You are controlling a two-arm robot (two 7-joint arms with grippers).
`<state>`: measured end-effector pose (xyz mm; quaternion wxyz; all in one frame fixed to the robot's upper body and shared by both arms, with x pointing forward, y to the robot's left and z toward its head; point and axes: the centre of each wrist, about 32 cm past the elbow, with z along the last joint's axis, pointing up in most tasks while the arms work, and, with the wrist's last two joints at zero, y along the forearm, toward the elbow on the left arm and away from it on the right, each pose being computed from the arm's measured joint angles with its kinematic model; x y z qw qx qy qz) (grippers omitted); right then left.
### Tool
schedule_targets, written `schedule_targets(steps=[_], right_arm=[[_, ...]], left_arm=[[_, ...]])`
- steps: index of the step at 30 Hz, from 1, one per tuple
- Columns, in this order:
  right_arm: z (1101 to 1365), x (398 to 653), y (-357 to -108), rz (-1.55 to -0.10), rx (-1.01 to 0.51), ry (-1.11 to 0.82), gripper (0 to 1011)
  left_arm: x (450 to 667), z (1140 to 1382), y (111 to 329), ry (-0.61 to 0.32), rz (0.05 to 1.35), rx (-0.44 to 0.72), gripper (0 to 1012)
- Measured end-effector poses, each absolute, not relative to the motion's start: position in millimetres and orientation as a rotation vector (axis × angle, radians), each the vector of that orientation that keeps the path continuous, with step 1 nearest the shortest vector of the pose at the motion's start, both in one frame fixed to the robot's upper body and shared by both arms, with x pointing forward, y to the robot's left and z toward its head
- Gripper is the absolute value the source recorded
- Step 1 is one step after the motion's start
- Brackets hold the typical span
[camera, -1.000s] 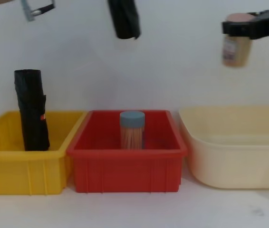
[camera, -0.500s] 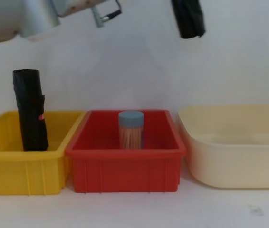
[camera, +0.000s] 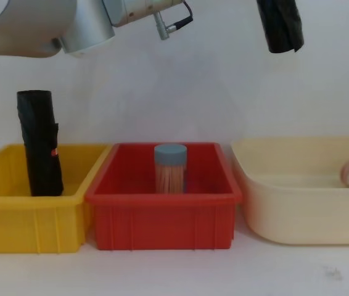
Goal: Pick up the garbage bag with the one hand and transfer it to the other hand.
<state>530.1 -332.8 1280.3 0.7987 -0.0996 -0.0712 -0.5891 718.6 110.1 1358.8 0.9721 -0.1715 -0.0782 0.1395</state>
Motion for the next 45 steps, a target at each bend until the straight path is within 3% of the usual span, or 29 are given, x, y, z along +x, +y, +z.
schedule_targets(steps=[15,28,45], right_arm=[[1288,531,-328,-1.218,-0.184,-0.202,999],[1313,546,-294,-1.075,-0.117,-0.340,999],[1336,561,-263,-1.021,-0.120,-0.423,999]], left_arm=[[719,1358,101,-0.153,0.260,-0.341,351],[719,1358,98,-0.152,0.255,-0.339,351],[719,1358,97,-0.152,0.253,-0.338,351]])
